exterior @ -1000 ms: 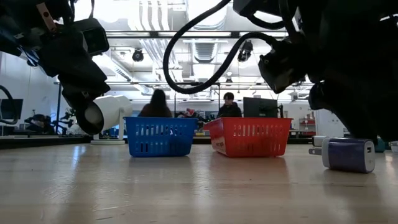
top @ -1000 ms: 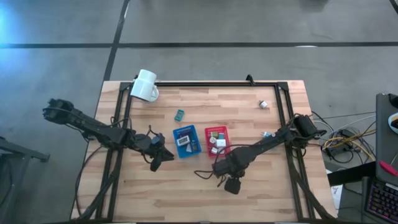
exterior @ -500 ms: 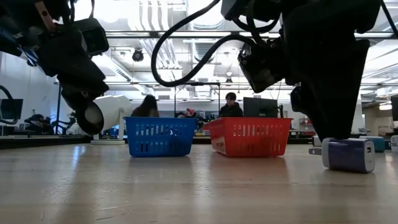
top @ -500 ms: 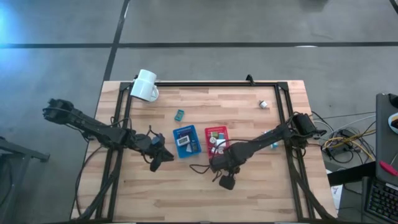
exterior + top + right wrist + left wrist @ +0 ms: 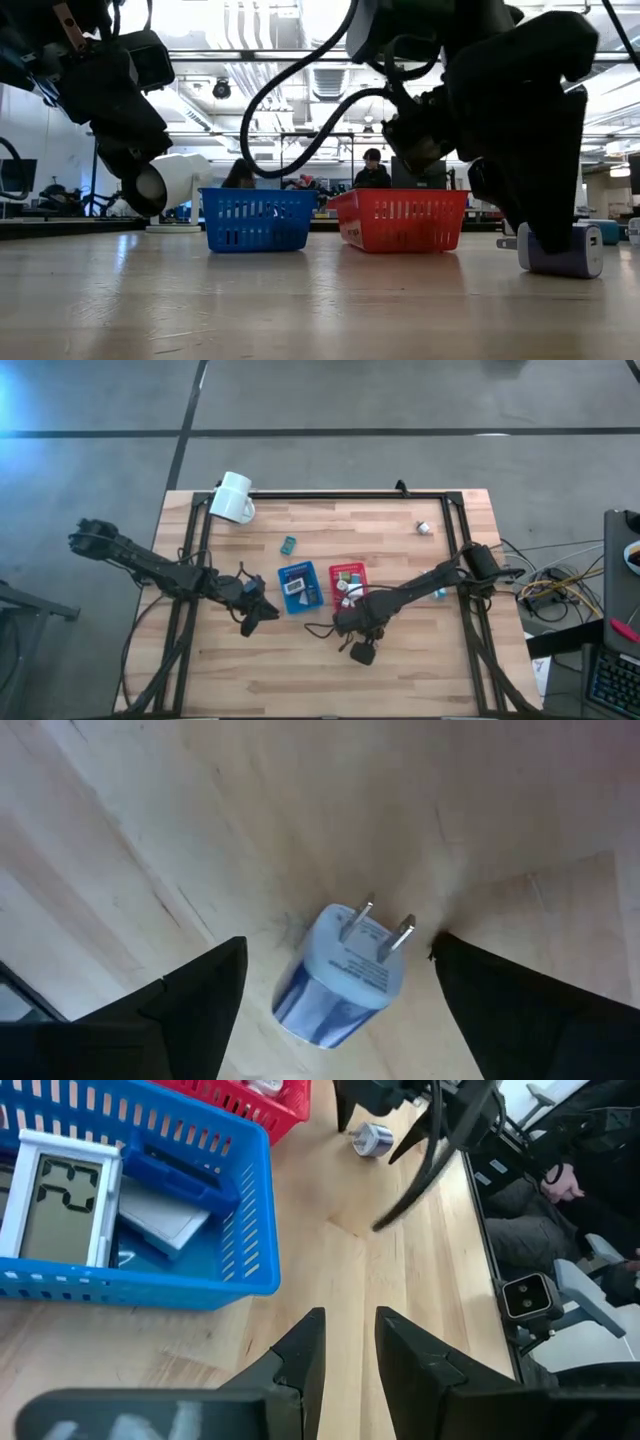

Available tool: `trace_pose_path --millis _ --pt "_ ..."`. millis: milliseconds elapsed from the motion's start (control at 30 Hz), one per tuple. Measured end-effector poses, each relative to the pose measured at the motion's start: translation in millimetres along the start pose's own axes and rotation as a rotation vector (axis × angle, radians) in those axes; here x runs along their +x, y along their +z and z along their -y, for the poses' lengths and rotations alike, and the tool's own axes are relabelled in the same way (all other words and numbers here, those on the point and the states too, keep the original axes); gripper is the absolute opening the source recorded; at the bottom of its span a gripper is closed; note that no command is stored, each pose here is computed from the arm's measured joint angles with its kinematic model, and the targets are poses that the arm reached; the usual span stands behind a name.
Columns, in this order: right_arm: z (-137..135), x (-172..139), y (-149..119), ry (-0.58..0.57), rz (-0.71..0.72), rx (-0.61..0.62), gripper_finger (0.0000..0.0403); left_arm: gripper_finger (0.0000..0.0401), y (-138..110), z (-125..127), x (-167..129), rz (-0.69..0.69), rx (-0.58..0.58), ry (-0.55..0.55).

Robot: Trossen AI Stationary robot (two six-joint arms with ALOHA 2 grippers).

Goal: Pick & Place Office items
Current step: Put the violet charger adapter into the red bin

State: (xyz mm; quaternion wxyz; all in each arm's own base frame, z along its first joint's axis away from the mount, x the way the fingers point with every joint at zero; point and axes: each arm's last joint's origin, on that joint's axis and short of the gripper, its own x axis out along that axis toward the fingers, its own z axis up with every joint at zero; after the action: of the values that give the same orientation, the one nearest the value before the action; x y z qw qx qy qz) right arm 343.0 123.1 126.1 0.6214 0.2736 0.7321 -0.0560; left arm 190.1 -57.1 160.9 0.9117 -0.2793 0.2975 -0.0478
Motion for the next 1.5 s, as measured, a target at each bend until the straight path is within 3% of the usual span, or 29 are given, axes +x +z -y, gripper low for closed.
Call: trace_pose_path --millis 167,533,767,1100,1500 --pt "0.7 14.4 4.7 -0.001 -0.070 0.029 0.0320 0.0094 -0.2 -0.1 0.0 -0.002 0.000 0.002" --pt "-6.7 2.3 3.9 -0.025 -0.045 0.007 0.0302 0.0094 -0.4 -0.2 0.0 -0.006 -0.008 0.000" --pt "-6.8 3.1 2.2 -0.038 -0.047 -0.004 0.0251 0.0094 -0.7 -0.3 0.0 -0.009 -0.008 0.002" --pt "-9.5 5.2 -2.8 -0.079 -0.033 -0.051 0.0127 0.0094 -0.7 -0.4 0.0 -0.008 -0.008 0.002" --pt "-9.6 -10.9 -13.3 -0.237 0.105 -0.168 0.0127 0.0094 -0.7 -0.4 0.0 -0.008 -0.007 0.003"
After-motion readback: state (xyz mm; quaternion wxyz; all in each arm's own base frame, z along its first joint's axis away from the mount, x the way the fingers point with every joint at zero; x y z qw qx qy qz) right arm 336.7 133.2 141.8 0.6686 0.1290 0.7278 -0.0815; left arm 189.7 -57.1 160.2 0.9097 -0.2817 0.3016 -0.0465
